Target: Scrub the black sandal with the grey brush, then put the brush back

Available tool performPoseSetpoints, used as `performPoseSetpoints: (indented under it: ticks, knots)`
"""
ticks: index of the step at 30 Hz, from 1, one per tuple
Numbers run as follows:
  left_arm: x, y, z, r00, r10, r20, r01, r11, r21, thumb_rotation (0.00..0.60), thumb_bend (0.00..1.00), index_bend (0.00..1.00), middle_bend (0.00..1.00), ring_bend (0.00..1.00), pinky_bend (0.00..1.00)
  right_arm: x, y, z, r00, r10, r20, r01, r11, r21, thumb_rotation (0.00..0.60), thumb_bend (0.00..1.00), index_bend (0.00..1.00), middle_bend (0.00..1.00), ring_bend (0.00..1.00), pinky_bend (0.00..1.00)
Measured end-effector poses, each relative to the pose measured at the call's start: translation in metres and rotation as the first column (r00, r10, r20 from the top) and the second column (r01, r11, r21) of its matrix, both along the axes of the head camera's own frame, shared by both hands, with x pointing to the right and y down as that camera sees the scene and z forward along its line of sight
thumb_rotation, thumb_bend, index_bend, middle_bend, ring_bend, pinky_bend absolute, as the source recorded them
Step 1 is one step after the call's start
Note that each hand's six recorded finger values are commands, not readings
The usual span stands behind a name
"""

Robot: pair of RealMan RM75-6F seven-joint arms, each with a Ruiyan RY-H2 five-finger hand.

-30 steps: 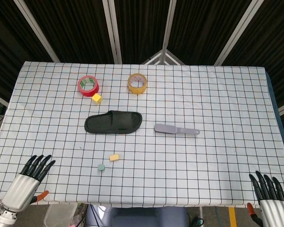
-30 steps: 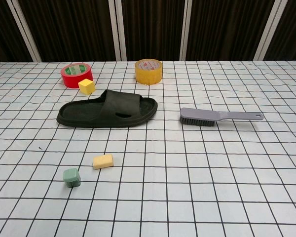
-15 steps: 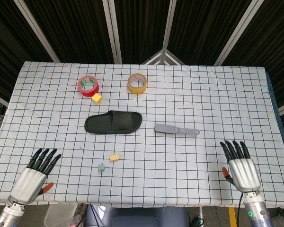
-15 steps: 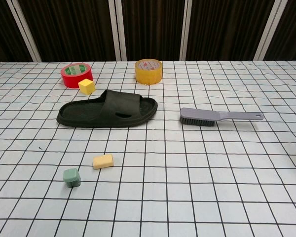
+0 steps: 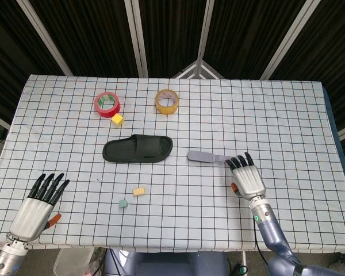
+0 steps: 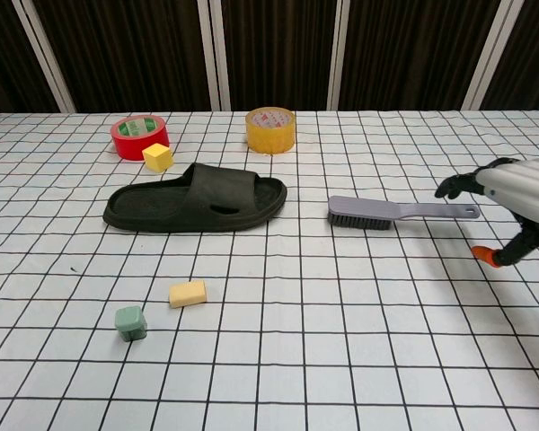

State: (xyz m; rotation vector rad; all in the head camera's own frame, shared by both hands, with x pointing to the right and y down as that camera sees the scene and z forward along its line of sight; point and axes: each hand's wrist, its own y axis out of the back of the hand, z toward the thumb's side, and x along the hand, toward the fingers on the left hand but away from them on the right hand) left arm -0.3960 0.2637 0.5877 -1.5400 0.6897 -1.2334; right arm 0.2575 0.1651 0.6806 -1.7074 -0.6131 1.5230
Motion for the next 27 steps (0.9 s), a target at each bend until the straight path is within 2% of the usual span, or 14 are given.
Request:
performPoseSetpoints:
  ticks: [7,13,22,27]
  knots:
    - [-0.011,-0.008,0.008,0.998,-0.052,0.033,0.052,0.998,-0.016,0.593,0.16,0.0,0.0,0.0,0.02,-0.029,-0.029,0.023,1.0,-0.024,-0.008,0.024,1.0,-0.016,0.6,0.42,0.2,0.22,0.15,0.06]
    - [-0.018,-0.015,0.01,0.995,-0.086,0.043,0.087,0.996,-0.016,0.591,0.16,0.0,0.0,0.0,0.02,-0.047,-0.049,0.023,0.999,-0.049,-0.011,0.049,0.999,-0.002,0.6,0.42,0.22,0.23,0.16,0.06]
    - [-0.024,-0.022,0.016,0.992,-0.115,0.057,0.117,0.992,-0.038,0.593,0.16,0.0,0.0,0.0,0.02,-0.072,-0.061,0.036,0.999,-0.041,0.006,0.041,0.999,-0.033,0.6,0.42,0.24,0.24,0.16,0.07]
    - [-0.027,-0.024,0.017,0.99,-0.126,0.058,0.129,0.991,-0.045,0.592,0.16,0.0,0.0,0.0,0.02,-0.088,-0.062,0.042,0.998,-0.054,0.013,0.055,0.998,-0.038,0.6,0.42,0.24,0.24,0.16,0.07]
